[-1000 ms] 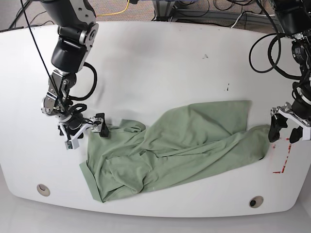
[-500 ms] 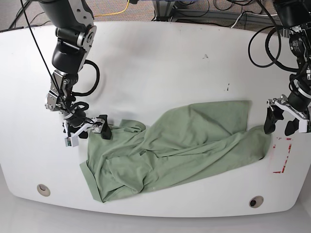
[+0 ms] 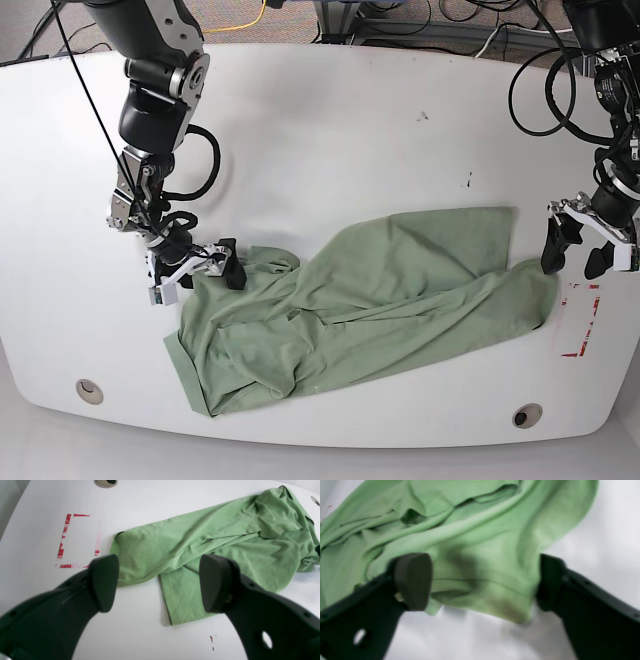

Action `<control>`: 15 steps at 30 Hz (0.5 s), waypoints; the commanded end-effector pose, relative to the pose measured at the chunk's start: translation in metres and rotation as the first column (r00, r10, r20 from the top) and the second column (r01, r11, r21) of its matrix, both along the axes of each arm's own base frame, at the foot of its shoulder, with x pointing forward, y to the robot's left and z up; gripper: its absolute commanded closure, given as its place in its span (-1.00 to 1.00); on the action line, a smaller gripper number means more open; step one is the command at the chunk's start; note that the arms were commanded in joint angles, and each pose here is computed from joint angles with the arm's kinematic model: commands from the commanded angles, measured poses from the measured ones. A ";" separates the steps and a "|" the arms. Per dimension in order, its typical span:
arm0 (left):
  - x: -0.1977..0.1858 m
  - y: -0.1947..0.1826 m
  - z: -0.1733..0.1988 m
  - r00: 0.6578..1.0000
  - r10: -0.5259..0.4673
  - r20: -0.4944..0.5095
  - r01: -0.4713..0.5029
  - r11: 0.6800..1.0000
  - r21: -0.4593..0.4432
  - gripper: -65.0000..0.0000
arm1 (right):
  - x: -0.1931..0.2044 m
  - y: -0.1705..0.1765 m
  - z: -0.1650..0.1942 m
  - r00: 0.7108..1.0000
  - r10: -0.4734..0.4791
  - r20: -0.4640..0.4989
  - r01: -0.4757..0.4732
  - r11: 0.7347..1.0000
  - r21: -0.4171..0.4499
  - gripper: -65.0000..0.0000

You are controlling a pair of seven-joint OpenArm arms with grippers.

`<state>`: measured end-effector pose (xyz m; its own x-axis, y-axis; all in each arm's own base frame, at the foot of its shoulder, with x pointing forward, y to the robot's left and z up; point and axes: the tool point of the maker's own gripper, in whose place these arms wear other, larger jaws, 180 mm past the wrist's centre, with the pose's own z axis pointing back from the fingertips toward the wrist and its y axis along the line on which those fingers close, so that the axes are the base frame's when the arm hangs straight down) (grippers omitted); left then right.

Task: Layout the t-shirt on the table in an organized manner, then fold the t-shirt properly
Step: 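Move the right gripper to the collar corner, left to the sleeve end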

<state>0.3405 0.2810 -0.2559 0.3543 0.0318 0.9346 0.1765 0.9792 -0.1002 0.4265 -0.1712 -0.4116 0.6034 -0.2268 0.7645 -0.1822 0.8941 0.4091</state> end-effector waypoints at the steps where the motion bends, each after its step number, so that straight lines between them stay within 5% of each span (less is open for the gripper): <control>1: 0.005 0.003 0.018 0.998 -0.003 0.056 0.003 1.000 0.005 -0.41 | 0.008 -0.005 0.010 1.000 -0.003 0.022 0.003 1.000 -0.014 -0.40; 11: 0.005 0.009 -0.013 0.999 0.033 -0.016 -0.033 0.998 -0.048 -0.41 | 0.011 0.003 0.012 0.999 0.003 0.033 -0.003 1.000 -0.003 0.91; 15: 0.012 0.016 -0.023 0.998 0.059 -0.037 -0.062 0.995 -0.081 -0.41 | 0.010 0.004 0.012 1.000 0.005 0.031 -0.004 1.000 -0.003 0.99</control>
<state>0.3390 0.2887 -0.2990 0.4435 0.1189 0.8884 0.1143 0.9756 -0.1877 0.4212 -0.1612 -0.4213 0.6318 -0.2178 0.7439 -0.1784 0.8930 0.4131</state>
